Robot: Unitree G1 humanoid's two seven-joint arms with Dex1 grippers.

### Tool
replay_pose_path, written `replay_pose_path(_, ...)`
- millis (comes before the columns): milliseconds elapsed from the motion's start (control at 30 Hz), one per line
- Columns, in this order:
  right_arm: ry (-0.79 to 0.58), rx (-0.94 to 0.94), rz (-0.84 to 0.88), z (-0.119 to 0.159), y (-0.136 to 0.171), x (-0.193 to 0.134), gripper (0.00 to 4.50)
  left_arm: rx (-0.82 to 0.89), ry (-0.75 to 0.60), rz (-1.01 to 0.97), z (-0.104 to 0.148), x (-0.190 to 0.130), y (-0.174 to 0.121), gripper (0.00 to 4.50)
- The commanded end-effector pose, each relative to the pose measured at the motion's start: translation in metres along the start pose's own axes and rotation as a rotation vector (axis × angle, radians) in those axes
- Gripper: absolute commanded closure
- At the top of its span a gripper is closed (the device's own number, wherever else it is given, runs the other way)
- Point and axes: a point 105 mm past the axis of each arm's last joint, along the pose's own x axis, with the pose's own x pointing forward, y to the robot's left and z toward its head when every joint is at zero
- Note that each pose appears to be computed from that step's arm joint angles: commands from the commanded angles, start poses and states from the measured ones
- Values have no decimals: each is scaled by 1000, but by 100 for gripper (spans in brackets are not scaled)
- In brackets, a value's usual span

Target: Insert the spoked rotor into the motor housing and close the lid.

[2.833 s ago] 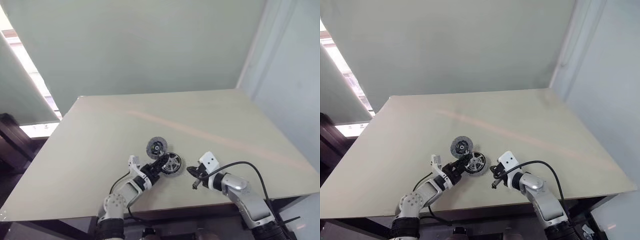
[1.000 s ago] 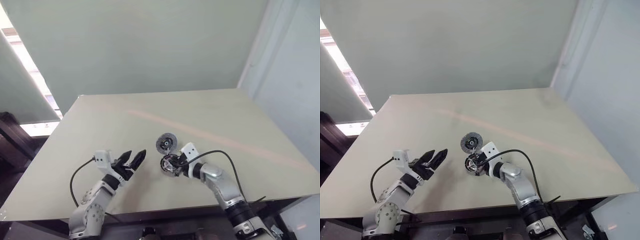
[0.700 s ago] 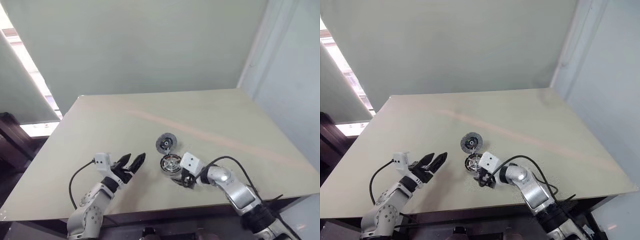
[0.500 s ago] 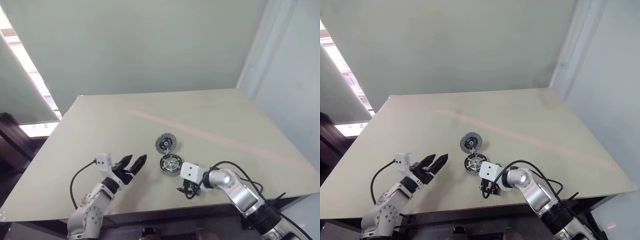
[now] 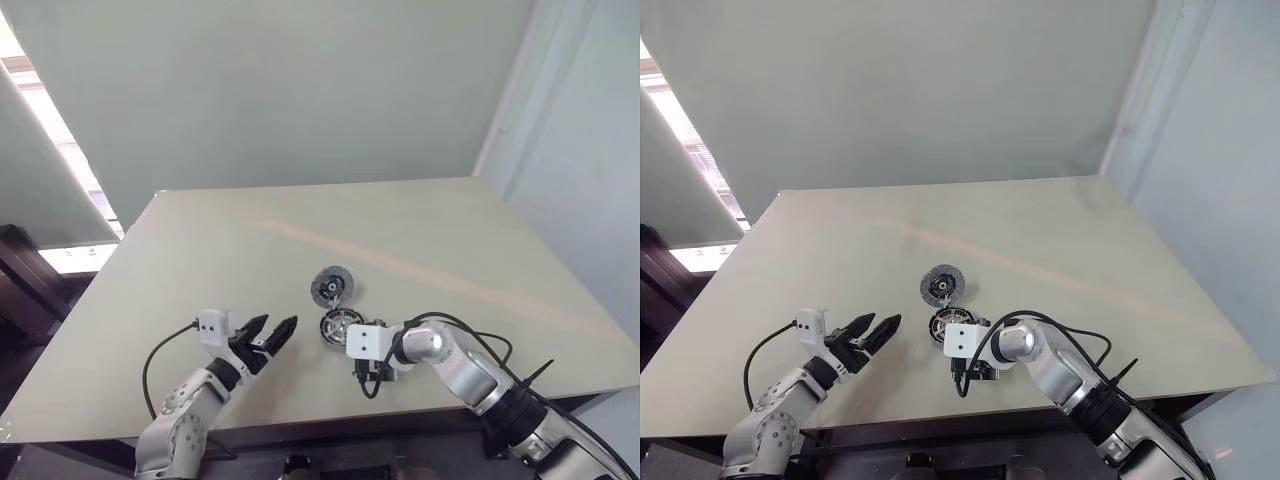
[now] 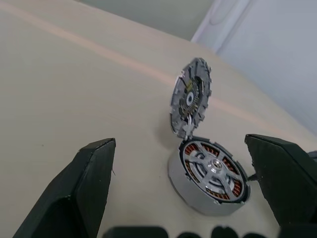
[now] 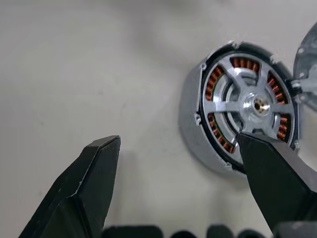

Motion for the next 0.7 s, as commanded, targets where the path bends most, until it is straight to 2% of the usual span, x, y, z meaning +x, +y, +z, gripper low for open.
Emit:
replay_pose_path(33,20,-34,-23,8,-12,1,41,28,-26,-23,8,1,-5,0)
replay_pose_path(333,46,-42,2,4,-9,11,41,29,-21,-28,6,2,-8,0)
replay_pose_path(367,48,-42,4,3,-9,12,57,30,-21,-27,6,2,-8,0)
replay_pose_path(467,55,-34,4,1,-8,13,127,32,-21,-25,6,2,-8,0)
replay_pose_path(700,59,-31,-5,-1,-9,15,380,35,-20,-27,6,3,-9,0)
